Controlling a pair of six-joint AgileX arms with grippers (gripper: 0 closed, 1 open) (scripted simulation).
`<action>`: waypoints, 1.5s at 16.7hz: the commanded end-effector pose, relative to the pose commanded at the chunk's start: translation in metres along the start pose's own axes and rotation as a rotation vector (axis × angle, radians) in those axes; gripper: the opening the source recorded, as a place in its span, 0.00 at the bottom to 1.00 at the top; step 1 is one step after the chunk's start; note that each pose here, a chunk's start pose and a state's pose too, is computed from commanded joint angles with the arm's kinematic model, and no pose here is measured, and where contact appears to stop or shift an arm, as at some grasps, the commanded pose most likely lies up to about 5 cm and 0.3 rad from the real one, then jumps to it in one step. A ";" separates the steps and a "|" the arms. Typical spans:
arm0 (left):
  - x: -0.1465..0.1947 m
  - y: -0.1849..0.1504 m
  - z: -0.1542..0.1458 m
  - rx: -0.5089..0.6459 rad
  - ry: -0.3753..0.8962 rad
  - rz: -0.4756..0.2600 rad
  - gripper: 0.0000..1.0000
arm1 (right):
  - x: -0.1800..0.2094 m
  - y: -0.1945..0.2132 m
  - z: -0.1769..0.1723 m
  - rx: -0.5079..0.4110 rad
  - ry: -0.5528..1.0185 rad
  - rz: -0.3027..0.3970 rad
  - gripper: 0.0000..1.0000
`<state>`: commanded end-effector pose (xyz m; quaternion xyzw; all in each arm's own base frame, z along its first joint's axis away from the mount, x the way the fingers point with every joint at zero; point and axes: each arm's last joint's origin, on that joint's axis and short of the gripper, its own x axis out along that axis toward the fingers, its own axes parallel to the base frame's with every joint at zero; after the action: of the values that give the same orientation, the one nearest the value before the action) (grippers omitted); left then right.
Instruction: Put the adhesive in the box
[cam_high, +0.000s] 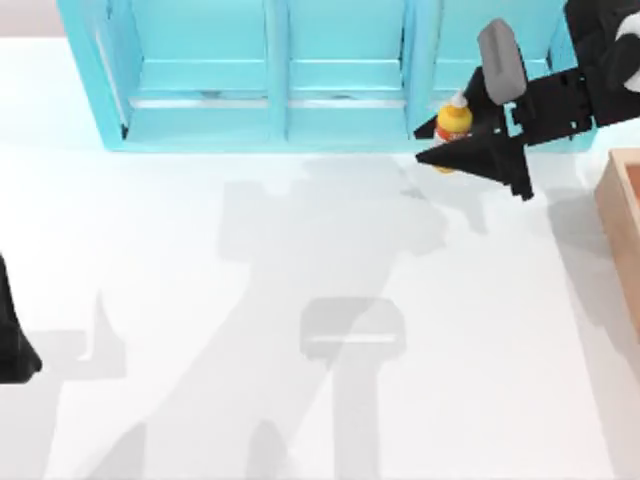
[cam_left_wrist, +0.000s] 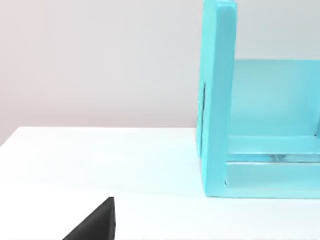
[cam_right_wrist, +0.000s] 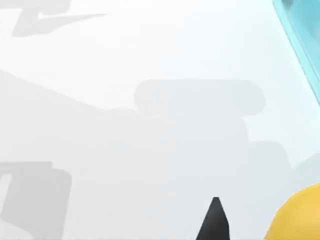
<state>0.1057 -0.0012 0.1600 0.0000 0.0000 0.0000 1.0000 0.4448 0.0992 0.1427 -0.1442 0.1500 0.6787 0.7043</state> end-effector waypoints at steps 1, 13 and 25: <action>0.000 0.000 0.000 0.000 0.000 0.000 1.00 | -0.013 0.001 -0.005 0.007 0.002 -0.019 0.00; 0.000 0.000 0.000 0.000 0.000 0.000 1.00 | -0.254 0.132 -0.100 0.210 0.017 -0.484 0.00; 0.000 0.000 0.000 0.000 0.000 0.000 1.00 | -0.299 0.233 -0.116 0.306 0.001 -0.698 0.00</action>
<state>0.1057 -0.0012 0.1600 0.0000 0.0000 0.0000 1.0000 0.1999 -0.2124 0.1586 -0.0801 0.1921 0.3674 0.9065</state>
